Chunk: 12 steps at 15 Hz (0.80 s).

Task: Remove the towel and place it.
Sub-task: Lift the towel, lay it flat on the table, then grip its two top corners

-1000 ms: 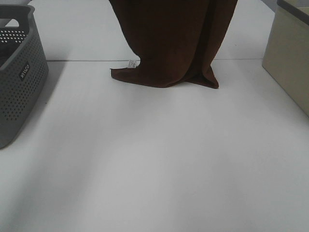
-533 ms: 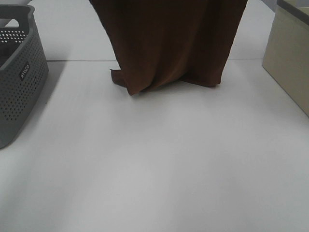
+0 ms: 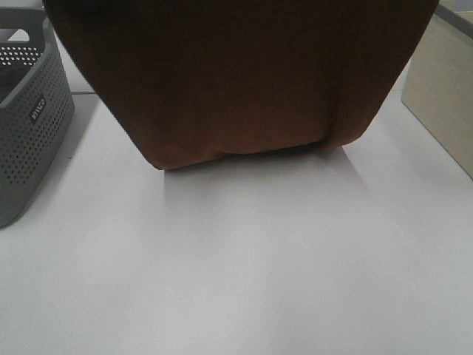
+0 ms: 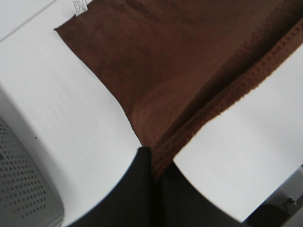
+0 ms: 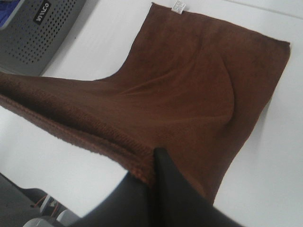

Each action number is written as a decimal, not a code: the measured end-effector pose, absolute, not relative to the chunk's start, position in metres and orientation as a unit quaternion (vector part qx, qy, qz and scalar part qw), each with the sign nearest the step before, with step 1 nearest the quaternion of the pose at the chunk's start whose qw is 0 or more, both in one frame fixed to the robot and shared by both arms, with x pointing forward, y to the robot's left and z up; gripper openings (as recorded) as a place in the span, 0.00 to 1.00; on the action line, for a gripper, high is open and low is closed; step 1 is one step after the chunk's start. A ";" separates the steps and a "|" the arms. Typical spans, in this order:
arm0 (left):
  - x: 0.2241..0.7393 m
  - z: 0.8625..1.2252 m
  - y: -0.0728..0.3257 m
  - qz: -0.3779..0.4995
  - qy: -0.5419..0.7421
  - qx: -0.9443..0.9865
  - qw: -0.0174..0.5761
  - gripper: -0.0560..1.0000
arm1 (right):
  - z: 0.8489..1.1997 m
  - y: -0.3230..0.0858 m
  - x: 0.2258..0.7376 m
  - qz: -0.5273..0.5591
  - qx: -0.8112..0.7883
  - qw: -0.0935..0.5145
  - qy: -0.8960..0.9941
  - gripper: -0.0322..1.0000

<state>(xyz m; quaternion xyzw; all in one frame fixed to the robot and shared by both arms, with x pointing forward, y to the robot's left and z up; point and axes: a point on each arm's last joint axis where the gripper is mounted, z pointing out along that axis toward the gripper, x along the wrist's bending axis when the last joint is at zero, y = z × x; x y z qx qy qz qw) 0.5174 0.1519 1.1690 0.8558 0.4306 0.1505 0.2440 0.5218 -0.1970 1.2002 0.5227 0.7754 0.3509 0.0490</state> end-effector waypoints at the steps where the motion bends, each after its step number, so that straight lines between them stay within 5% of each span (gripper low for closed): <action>1: 0.502 1.162 0.158 0.141 0.430 0.859 0.240 0.05 | 1.192 -0.199 0.509 0.345 0.527 0.034 0.776 0.04; 12: 0.461 1.080 0.158 -0.020 0.425 0.885 0.190 0.05 | 1.109 -0.213 0.444 0.255 0.545 -0.045 0.797 0.04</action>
